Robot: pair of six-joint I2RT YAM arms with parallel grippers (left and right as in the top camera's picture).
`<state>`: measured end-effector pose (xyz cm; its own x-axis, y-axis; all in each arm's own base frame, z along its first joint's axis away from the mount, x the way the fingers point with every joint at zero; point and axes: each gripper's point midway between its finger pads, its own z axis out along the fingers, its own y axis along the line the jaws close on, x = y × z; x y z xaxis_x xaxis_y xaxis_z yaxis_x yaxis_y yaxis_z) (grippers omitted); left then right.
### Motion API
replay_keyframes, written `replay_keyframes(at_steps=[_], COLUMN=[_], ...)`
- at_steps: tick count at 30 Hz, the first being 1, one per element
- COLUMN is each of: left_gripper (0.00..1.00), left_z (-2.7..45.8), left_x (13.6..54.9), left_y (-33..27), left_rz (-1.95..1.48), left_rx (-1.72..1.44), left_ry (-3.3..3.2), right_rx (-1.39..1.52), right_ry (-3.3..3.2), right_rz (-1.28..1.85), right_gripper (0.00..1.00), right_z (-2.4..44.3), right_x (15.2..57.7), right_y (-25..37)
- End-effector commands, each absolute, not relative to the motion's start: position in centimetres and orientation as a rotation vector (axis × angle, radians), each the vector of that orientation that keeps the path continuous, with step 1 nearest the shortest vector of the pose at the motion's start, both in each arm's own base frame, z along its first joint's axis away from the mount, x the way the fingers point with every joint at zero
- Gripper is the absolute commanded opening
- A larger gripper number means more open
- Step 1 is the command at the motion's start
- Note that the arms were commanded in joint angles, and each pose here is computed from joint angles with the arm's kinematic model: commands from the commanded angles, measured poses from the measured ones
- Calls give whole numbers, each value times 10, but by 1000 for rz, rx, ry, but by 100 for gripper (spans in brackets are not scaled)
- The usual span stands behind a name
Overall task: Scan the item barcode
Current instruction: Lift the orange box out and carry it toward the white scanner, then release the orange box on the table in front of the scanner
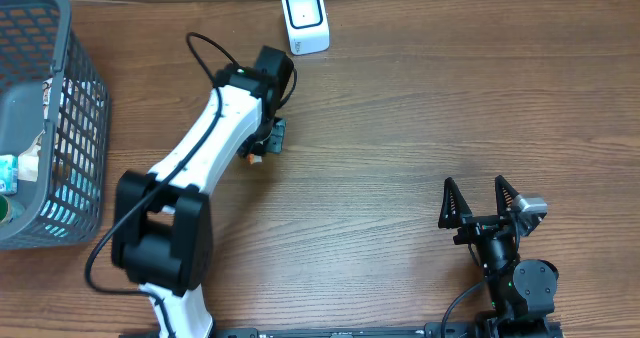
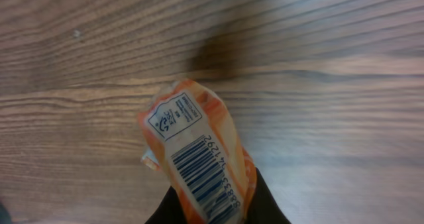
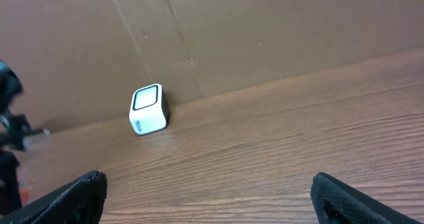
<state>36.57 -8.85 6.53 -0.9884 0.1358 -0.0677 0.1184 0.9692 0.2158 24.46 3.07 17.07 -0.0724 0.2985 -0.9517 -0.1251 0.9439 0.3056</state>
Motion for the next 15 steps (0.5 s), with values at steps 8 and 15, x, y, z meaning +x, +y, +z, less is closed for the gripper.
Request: replay_keyframes(at_steps=[8, 15], left_gripper=[100, 100], left_z=[74, 179], left_x=[382, 408], left_y=[-87, -95], left_rz=[385, 235], left_rx=[147, 78], left_ry=[2974, 2788], right_rx=[141, 141], right_ry=[1599, 1599], right_rz=[343, 344], right_gripper=[100, 100], right_z=[170, 170], right_x=[245, 245], right_y=[29, 30])
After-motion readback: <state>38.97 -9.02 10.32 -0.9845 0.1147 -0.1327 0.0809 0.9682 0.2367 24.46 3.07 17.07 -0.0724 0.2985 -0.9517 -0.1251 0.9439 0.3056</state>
